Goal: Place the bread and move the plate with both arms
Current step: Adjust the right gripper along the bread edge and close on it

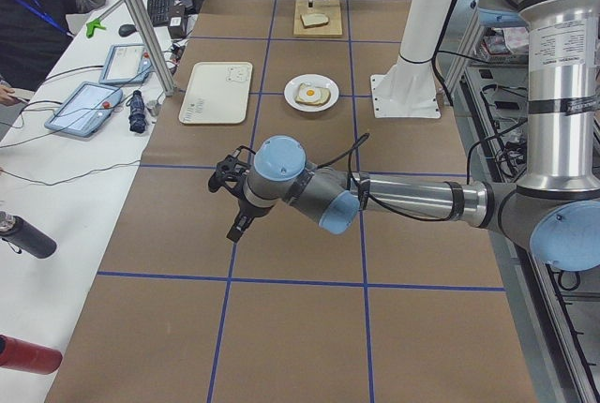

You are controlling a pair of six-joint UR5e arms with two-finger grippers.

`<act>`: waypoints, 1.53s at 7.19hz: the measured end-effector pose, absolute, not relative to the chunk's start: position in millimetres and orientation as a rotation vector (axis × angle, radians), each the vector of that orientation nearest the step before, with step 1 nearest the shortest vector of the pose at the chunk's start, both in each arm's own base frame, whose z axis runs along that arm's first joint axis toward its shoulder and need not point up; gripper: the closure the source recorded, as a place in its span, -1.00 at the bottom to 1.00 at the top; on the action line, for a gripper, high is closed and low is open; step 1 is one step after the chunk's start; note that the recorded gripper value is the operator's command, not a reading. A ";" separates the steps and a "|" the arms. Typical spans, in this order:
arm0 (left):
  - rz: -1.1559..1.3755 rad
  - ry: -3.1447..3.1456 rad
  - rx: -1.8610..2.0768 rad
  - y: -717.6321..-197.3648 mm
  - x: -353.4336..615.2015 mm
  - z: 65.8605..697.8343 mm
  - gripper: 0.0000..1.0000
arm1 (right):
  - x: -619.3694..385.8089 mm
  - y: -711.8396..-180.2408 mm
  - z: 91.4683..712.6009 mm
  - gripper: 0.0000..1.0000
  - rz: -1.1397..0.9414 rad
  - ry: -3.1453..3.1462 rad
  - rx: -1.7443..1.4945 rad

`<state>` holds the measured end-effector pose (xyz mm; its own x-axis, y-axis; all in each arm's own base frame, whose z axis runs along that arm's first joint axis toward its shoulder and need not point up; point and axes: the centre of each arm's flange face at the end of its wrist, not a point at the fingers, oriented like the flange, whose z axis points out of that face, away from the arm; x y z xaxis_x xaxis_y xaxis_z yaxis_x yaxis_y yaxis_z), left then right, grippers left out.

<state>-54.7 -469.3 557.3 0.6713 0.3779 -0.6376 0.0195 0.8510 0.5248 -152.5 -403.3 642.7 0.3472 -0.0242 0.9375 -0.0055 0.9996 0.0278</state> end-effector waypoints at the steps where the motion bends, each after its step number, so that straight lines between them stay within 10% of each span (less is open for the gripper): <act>1: 0.214 0.818 0.529 -467.8 -54.6 558.2 -0.98 | -164.6 -406.6 640.5 0.01 -0.022 -1.207 0.047; 11: 0.187 0.826 0.524 -468.8 -54.4 555.0 -0.98 | -188.2 -400.2 637.3 0.09 -0.091 -1.189 0.105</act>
